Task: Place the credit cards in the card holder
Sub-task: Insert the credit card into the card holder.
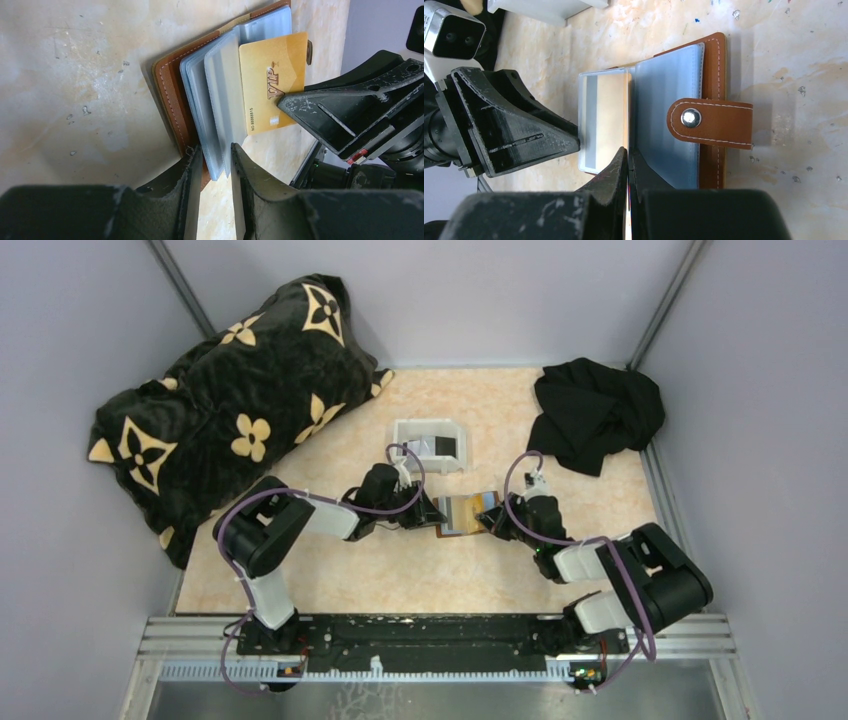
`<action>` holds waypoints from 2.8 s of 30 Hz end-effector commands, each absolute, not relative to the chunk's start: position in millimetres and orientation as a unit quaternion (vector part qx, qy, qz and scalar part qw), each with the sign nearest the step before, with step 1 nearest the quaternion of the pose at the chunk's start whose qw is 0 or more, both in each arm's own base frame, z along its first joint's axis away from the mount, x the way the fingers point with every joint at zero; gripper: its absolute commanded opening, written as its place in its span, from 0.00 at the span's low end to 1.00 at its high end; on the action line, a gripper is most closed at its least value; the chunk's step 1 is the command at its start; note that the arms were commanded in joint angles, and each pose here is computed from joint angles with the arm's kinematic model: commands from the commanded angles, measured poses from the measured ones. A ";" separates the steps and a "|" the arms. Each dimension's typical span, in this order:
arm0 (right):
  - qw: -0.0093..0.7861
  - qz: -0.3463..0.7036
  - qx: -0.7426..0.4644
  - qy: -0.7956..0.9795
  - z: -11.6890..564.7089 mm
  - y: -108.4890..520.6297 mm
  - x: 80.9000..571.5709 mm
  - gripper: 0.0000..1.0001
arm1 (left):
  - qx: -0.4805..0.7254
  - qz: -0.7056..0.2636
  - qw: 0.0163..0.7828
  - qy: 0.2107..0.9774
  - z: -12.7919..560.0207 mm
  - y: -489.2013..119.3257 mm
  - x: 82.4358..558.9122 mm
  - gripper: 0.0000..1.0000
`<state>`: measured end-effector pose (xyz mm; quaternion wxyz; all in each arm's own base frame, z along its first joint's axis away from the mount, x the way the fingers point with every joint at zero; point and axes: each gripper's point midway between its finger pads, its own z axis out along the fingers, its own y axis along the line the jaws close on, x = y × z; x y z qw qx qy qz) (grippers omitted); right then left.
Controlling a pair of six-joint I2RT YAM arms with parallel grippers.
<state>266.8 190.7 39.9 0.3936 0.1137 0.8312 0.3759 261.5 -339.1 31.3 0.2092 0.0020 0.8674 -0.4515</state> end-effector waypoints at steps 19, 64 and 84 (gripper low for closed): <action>0.393 0.411 0.102 0.816 40.5 205.4 277.6 0.00 | 0.002 -0.431 0.190 0.882 13.8 -337.2 257.8 0.31; 0.371 0.342 0.056 0.862 23.2 211.5 269.7 0.32 | -0.003 -0.413 0.197 0.889 7.4 -334.2 262.4 0.13; 0.388 0.299 0.040 0.871 30.1 200.6 276.2 0.22 | -0.009 -0.402 0.195 0.895 5.0 -332.3 264.0 0.10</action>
